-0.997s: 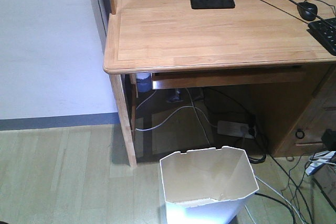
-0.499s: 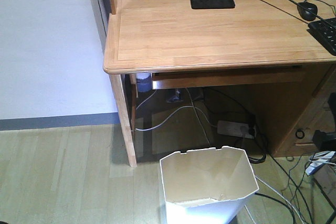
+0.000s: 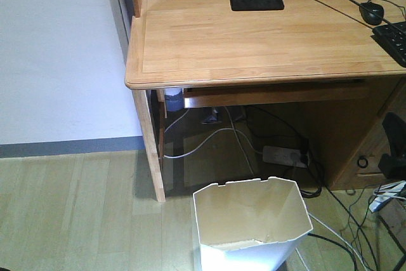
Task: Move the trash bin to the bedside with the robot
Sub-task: 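Lower the right gripper to the rim of the white trash bin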
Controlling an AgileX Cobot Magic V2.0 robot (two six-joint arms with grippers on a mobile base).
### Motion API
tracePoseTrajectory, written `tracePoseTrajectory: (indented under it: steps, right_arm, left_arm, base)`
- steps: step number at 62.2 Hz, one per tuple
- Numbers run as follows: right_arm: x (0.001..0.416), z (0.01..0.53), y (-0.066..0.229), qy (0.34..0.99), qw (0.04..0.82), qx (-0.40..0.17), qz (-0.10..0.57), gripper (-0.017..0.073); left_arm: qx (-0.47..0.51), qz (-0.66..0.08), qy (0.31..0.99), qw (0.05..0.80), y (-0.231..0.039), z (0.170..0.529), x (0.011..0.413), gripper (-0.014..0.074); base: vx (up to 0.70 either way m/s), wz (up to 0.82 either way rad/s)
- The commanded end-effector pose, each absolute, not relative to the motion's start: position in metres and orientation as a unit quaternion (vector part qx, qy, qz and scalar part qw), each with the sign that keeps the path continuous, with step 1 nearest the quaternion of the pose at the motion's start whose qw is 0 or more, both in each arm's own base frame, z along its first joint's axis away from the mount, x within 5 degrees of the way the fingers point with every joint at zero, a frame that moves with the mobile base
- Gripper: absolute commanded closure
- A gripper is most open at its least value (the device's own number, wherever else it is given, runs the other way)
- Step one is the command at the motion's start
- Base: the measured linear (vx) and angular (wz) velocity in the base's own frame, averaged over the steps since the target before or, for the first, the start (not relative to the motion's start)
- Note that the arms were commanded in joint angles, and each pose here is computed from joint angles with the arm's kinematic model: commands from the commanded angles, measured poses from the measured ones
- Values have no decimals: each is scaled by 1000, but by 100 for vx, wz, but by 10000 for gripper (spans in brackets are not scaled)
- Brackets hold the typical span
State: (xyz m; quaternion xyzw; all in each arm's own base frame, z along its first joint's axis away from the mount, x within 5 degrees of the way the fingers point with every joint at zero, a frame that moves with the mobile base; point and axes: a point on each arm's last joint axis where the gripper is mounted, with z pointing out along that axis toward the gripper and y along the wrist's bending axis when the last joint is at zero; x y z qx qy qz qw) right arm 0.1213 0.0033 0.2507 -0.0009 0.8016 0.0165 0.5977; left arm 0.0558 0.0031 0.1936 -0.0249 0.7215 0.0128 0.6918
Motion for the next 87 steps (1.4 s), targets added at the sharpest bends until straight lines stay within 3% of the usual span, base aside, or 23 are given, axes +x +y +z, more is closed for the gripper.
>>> tracePoseTrajectory:
  steps: [1,26,42,56,70,87]
  right_arm:
    - [133,270,3,789,613,14,24,83]
    - [206,275,7,899,437,4,31,87]
    - [255,260,6,935,352,-47,12,87]
    - [285,206,-22,967,253,-5,20,87]
    - [300,132,-25,983,159,-84,39,87]
    - [316,52,-33,988,131,-78,11,87]
  left_arm:
    - [-25,9,686,727,3,208,54,600]
    - [-25,9,686,727,3,208,54,600]
    - [-25,9,686,727,3,208,54,600]
    - [-25,9,686,727,3,208,54,600]
    - [-25,9,686,727,3,208,54,600]
    - [-25,9,686,727,3,208,54,600]
  base:
    - [0,0]
    - [0,0]
    - [0,0]
    - [0,0]
    - [0,0]
    - [0,0]
